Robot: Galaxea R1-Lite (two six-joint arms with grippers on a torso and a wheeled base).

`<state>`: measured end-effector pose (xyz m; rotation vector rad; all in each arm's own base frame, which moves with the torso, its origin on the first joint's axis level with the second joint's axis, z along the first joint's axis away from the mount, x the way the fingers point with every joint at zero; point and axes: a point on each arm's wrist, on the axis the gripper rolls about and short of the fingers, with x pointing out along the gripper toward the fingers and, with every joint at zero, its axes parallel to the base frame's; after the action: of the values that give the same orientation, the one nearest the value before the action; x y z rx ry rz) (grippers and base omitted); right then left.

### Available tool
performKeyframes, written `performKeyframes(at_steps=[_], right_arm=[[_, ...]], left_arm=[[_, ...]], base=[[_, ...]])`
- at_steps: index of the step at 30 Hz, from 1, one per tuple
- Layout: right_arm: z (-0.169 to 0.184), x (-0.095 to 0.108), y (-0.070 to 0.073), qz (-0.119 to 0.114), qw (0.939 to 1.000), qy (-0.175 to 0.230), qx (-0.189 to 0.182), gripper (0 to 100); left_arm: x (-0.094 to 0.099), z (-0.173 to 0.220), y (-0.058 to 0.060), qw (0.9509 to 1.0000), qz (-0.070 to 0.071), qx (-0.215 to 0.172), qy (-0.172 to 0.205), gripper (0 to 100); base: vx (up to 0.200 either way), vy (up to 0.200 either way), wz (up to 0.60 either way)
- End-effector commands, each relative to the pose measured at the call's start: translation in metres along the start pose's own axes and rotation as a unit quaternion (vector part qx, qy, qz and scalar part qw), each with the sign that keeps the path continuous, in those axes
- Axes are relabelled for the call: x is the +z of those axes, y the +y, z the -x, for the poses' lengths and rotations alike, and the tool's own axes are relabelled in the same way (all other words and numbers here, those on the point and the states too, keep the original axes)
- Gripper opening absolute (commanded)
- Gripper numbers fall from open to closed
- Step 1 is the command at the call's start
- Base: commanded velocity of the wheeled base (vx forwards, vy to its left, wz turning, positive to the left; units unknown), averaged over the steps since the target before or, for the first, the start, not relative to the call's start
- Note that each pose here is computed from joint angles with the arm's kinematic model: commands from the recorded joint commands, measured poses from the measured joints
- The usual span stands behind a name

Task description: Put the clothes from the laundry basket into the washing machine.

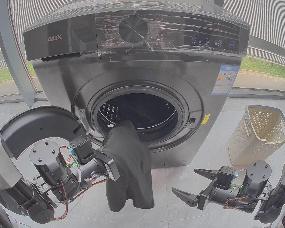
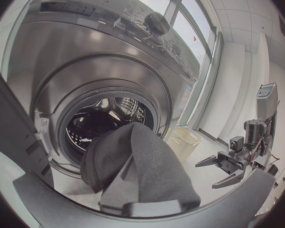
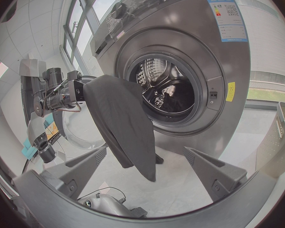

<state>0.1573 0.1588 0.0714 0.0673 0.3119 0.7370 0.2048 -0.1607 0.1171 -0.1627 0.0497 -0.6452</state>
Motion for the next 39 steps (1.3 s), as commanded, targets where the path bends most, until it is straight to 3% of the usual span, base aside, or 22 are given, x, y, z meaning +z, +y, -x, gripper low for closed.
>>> performKeyframes(at_steps=[1,8,13,20,25,28,33,39], right_arm=[[0.000,0.000,0.000,0.000,1.0000,-0.001,0.000,100],[0.001,0.000,0.000,0.001,1.0000,0.000,0.001,100],[0.002,0.000,0.001,0.001,1.0000,-0.002,0.002,100],[0.003,0.000,0.004,0.003,1.0000,-0.001,0.008,100],[0.004,0.001,0.004,0.003,0.9999,-0.003,0.010,100],[0.007,0.003,0.004,0.003,0.9999,-0.007,0.010,100],[0.010,0.003,0.002,0.002,1.0000,-0.007,0.004,100],[0.010,0.003,0.001,0.002,1.0000,-0.007,0.002,100]], left_arm=[[-0.003,-0.002,-0.001,1.0000,0.000,-0.002,0.004,0],[-0.018,-0.018,-0.002,0.9997,0.000,-0.004,0.024,0],[-0.035,-0.052,0.002,0.9996,0.000,0.000,0.028,0],[-0.055,-0.120,0.003,0.9999,0.001,-0.001,-0.013,0],[-0.066,-0.138,0.006,0.9997,0.000,0.022,-0.003,0],[-0.068,-0.163,0.028,0.9971,0.002,0.075,-0.014,0],[-0.047,-0.198,0.044,0.9947,0.003,0.097,-0.034,0],[-0.044,-0.234,0.056,0.9922,0.003,0.115,-0.048,0]], base=[[0.000,0.000,0.00],[0.000,0.000,0.00],[0.000,0.000,0.00],[0.000,0.000,0.00],[0.000,0.000,0.00],[0.000,0.000,0.00],[0.000,0.000,0.00],[0.000,0.000,0.00]])
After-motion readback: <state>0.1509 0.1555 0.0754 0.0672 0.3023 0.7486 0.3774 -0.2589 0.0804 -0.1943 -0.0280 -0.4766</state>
